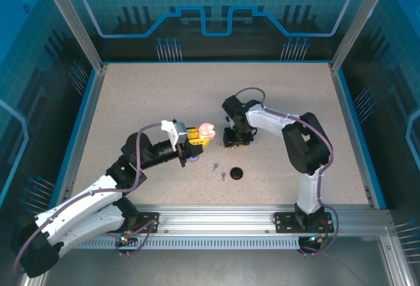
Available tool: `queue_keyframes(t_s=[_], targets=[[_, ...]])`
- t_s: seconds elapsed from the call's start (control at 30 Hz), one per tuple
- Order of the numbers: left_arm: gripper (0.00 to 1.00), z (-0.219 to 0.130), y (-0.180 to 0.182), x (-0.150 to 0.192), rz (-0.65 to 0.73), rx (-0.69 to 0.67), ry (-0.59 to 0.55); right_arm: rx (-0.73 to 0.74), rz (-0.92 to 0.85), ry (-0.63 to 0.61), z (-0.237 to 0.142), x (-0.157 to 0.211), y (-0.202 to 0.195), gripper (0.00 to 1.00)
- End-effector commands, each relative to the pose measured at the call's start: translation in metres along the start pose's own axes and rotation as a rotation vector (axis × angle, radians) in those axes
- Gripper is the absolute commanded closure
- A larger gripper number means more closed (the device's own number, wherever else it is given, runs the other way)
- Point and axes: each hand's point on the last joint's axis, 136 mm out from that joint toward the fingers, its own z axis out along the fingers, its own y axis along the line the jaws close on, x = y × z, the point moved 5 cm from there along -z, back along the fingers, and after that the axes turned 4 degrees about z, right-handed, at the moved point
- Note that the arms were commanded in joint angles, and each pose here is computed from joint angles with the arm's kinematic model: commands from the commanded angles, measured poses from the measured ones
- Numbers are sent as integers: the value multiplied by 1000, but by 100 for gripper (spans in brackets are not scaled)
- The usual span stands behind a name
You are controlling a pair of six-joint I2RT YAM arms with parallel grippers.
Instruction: Insert the wireless bluetooth earbuds into the charging case
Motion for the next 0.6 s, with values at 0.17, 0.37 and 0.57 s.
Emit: queue_keyframes(t_s=[0.17, 0.37, 0.57], targets=[[95, -1, -1, 2, 22, -7, -2, 14, 1, 28, 9, -1, 7, 61], [95, -1, -1, 1, 22, -8, -1, 37, -22, 54, 10, 5, 8, 62], [95, -1, 0, 2, 20, -10, 2, 95, -45, 76, 11, 14, 2, 64]])
